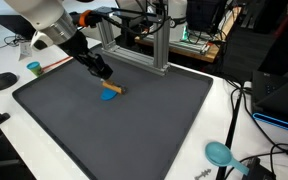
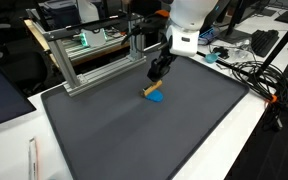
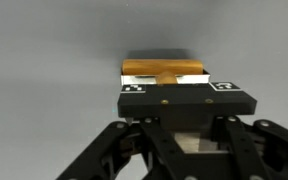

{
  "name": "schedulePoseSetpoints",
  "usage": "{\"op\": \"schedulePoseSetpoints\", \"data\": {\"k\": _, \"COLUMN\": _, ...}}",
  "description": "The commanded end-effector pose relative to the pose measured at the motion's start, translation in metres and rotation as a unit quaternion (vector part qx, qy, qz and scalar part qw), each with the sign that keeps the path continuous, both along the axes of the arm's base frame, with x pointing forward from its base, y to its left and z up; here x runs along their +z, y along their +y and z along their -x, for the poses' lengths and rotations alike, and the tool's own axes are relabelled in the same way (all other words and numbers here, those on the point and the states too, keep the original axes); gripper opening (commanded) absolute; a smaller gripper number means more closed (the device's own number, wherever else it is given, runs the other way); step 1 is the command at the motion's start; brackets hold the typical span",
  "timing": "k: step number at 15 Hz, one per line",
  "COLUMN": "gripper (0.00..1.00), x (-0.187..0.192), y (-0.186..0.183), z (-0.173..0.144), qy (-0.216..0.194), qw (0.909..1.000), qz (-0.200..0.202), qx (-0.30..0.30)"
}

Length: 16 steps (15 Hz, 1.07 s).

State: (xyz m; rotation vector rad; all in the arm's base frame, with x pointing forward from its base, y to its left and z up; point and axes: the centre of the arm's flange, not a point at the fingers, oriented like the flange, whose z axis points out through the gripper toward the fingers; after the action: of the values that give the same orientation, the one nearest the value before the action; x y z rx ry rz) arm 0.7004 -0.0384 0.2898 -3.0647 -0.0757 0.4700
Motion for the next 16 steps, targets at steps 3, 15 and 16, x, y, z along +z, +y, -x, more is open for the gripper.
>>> {"op": "schedulePoseSetpoints", "data": {"k": 3, "gripper": 0.22, "x": 0.006, "y": -0.013, "z": 0.044, "qy": -0.045, "qw": 0.9960, "qz": -0.019, "qx": -0.076}}
{"op": "schedulePoseSetpoints", "data": {"k": 15, "gripper": 0.22, "x": 0.083, "y": -0.018, "z": 0.113, "qy": -0.101, "qw": 0.9624, "qz": -0.016, "qx": -0.251}}
{"op": "schedulePoseSetpoints", "data": {"k": 16, "gripper": 0.22, "x": 0.088, "y": -0.020, "z": 0.113, "qy": -0.093, "qw": 0.9563, "qz": -0.024, "qx": -0.276}}
